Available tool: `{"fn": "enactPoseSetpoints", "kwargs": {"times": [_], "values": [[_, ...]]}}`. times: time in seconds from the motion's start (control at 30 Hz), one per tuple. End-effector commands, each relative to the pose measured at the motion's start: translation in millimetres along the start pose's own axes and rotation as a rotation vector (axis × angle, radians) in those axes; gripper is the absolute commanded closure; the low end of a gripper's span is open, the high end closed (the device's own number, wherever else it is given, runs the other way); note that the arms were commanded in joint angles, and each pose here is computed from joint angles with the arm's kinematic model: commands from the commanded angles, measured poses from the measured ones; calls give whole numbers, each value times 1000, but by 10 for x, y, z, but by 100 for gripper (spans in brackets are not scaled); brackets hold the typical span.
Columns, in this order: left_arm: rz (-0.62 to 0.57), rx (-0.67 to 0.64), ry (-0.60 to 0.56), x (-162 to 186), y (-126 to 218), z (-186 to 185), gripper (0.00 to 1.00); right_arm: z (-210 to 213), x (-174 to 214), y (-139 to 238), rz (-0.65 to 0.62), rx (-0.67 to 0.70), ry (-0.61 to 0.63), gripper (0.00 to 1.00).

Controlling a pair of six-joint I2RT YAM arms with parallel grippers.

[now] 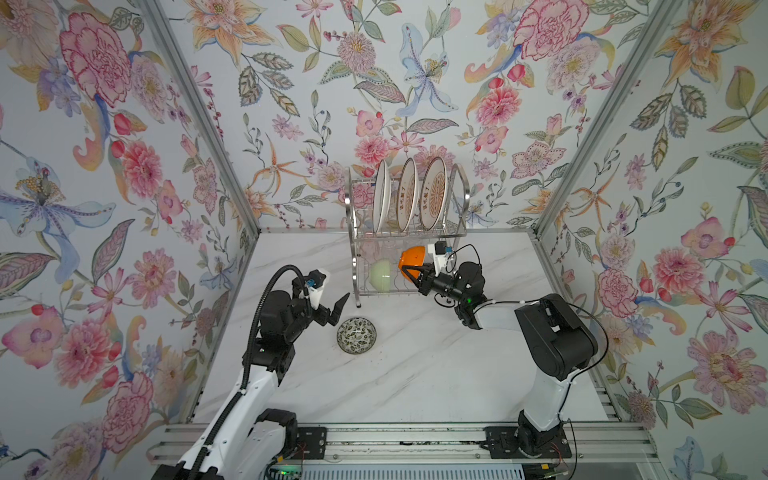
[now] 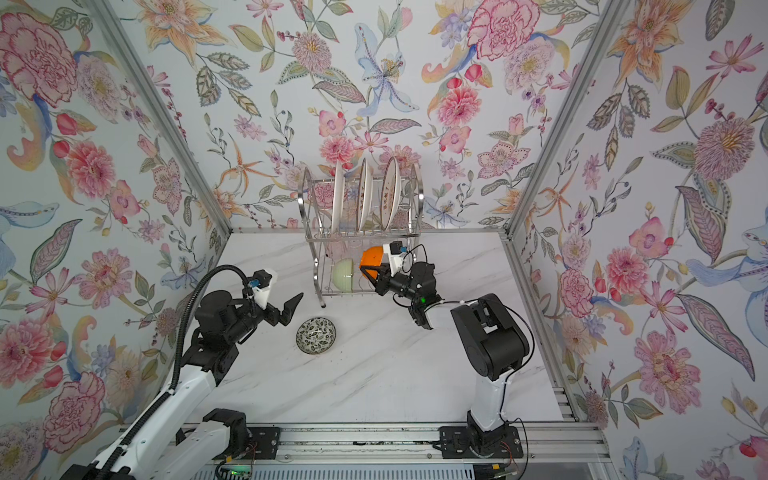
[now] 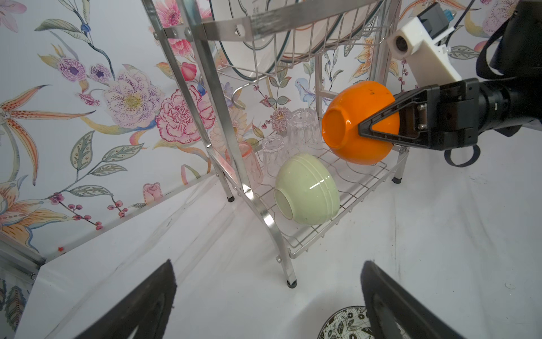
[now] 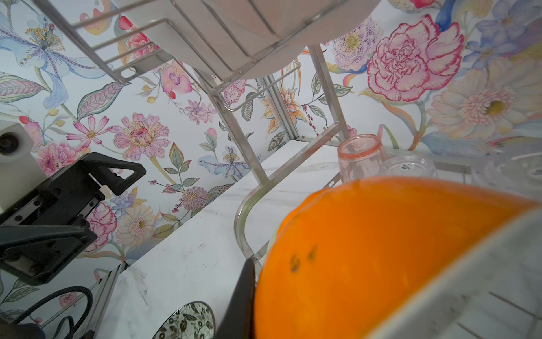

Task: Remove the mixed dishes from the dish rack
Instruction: 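Lift the orange bowl up and out of the rack with the right gripper, then carry the orange bowl toward the robot above the pink-patterned bowl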

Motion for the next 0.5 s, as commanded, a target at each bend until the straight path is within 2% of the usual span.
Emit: {"fn": "enactPoseSetpoints", "kwargs": {"times": [0.0, 0.2, 0.47], "values": [[-96, -19, -5, -300, 53, -4, 1, 103, -205, 110, -67, 11, 101, 100], [-142, -63, 9, -496, 107, 23, 0, 280, -189, 235, 5, 19, 172, 100], [-158, -130, 42, -650, 141, 157, 1, 597, -257, 245, 165, -27, 356, 100]]}}
Point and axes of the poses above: each gripper's point midway between its finger pads, its own y axis back along the fingers, its own z axis along the line the jaws close on, x = y × z, the point moved 7 cm from there along y, back along the fingers, and after that the axes turned 15 degrees about y, right-handed, at the moved point
